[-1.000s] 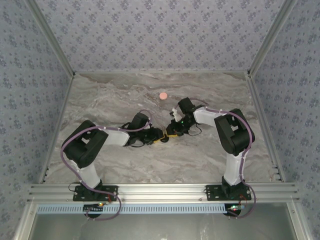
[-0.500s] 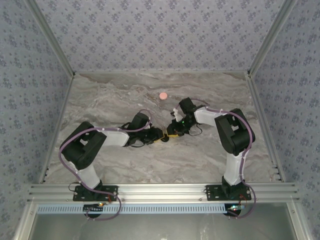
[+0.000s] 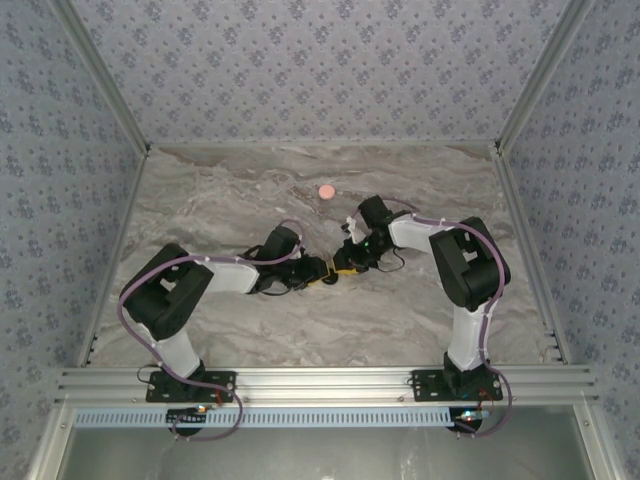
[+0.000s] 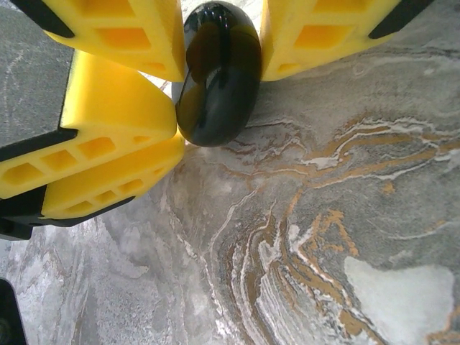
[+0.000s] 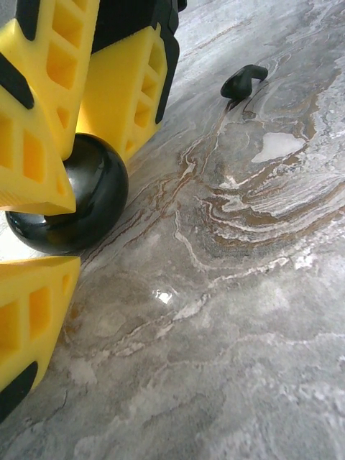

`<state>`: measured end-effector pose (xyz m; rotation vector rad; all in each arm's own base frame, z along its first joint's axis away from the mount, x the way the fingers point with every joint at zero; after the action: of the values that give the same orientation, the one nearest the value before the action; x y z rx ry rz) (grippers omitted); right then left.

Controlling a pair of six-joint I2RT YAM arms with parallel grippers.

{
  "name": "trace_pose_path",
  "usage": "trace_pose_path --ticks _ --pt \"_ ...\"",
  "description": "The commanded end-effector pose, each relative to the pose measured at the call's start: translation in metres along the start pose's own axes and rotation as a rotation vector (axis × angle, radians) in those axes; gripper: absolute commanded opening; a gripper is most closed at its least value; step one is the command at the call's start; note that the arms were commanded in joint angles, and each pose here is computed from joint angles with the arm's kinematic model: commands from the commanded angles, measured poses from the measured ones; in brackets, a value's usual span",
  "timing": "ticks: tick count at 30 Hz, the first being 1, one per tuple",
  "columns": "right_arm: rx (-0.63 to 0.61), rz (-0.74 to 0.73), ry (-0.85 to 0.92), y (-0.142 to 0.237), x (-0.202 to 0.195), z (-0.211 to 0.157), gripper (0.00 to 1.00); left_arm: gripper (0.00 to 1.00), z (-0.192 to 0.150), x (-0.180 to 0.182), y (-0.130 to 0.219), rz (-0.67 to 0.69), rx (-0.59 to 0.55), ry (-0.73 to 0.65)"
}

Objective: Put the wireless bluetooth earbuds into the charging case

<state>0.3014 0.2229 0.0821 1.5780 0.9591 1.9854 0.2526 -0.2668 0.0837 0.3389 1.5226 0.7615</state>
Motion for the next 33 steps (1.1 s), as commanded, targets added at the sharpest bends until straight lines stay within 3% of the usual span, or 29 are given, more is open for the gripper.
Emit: trace_pose_path --ticks 1,17,27,33 --pt "0.032 0.004 -0.034 -0.004 -0.003 -0.008 0.24 0.31 0.001 -0.012 -0.004 -0.041 0.005 -0.018" --pt "0.027 0.037 -0.045 -0.007 -0.001 -0.007 0.24 0.34 0.003 -0.013 -0.01 -0.067 -0.009 0.012" --pt "0.007 0.032 -0.046 0.0 -0.001 -0.007 0.23 0.22 0.005 -0.016 -0.004 -0.074 -0.046 0.016" --pt "-0.025 0.021 -0.062 0.009 -0.007 -0.008 0.25 0.2 0.006 -0.016 0.007 -0.034 -0.083 -0.006"
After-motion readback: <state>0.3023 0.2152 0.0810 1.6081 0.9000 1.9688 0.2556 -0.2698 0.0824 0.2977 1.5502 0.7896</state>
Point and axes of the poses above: each hand's point on the last joint's axis, 136 mm out from that joint toward the fingers, its own y axis back along the fingers, its own x axis along the line the jaws close on, z = x × y, the point moved 7 cm from there along y, back along the fingers, and after that the axes turned 4 degrees about y, right-handed, at the moved point
